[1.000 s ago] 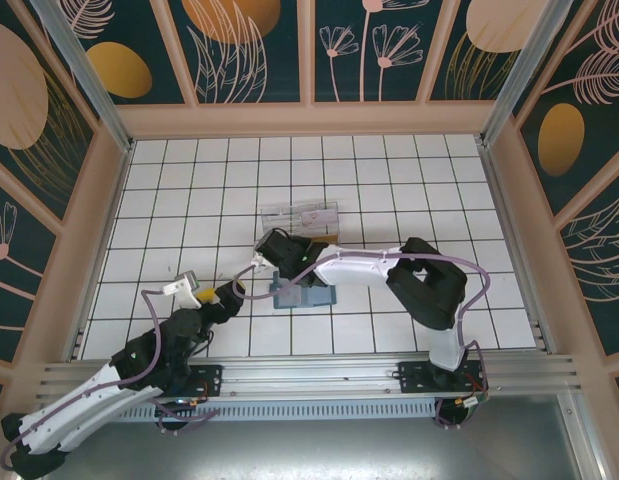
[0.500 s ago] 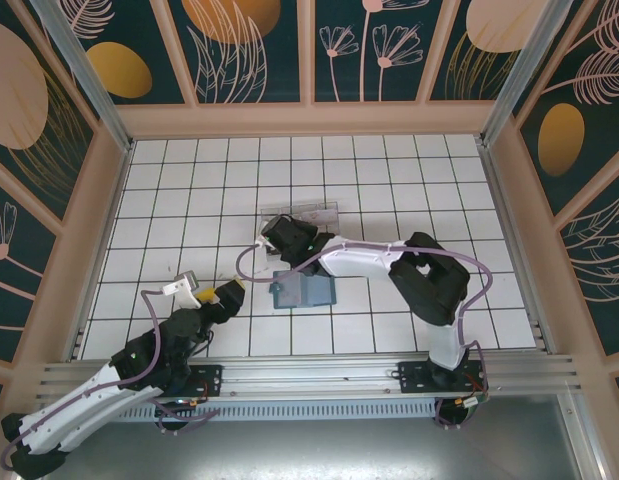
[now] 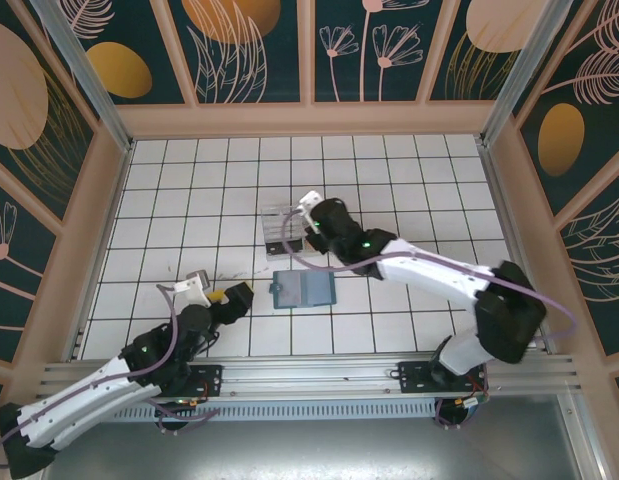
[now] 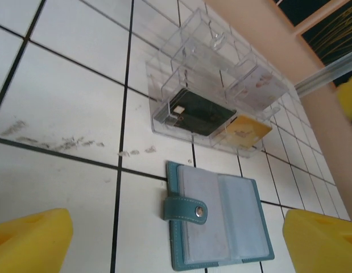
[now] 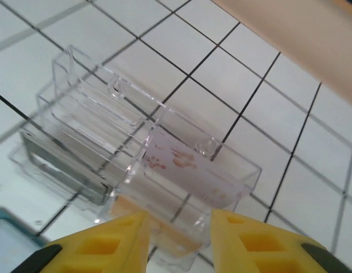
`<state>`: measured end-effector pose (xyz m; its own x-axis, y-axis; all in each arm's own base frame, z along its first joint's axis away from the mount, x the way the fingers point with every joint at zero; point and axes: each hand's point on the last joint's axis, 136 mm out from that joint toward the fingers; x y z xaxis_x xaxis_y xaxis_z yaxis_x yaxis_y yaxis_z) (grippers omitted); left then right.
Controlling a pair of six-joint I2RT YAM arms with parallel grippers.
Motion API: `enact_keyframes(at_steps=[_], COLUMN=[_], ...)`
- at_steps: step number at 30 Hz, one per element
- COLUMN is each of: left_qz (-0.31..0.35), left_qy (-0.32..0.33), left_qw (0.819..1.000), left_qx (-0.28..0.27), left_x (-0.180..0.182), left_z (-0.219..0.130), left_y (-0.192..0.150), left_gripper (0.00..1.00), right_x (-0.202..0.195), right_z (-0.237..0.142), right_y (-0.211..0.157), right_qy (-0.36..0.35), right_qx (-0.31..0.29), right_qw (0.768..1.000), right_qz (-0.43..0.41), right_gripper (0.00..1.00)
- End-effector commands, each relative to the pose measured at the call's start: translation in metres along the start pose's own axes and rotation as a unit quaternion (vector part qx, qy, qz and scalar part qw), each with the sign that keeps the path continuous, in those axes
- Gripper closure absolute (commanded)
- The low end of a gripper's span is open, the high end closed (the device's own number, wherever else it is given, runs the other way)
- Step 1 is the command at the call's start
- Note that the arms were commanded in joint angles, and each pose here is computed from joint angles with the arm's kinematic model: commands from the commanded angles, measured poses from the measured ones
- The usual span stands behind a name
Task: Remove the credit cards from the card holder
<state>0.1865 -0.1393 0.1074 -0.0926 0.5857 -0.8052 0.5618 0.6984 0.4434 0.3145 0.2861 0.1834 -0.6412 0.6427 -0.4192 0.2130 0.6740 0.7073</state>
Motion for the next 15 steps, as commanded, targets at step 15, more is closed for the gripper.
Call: enact_keyframes(at_steps=[15], left_qz=[0.013], left_qy=[0.04], left_qw=[0.99], left_qx=[0.134], left_x=[-0.039], left_z=[0.058], left_y=[-0.065], left_gripper=[0.35], right_x=[0.07], right_z=[-0.018], right_y=[-0.099], right_qy=[0.199], right_qx=[0.029], right_qw=[0.93], right_qz=[0.306], right_gripper=[0.7])
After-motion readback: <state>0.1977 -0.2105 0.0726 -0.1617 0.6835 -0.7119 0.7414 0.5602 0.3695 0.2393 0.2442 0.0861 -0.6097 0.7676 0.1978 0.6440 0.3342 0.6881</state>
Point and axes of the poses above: each hand's point on the last joint's axis, 136 mm out from that joint toward the fingers, its own z axis out along the fingers, its own x axis along the line the jaws close on, y = z × x, and after that the axes turned 14 degrees about -z, right-handed
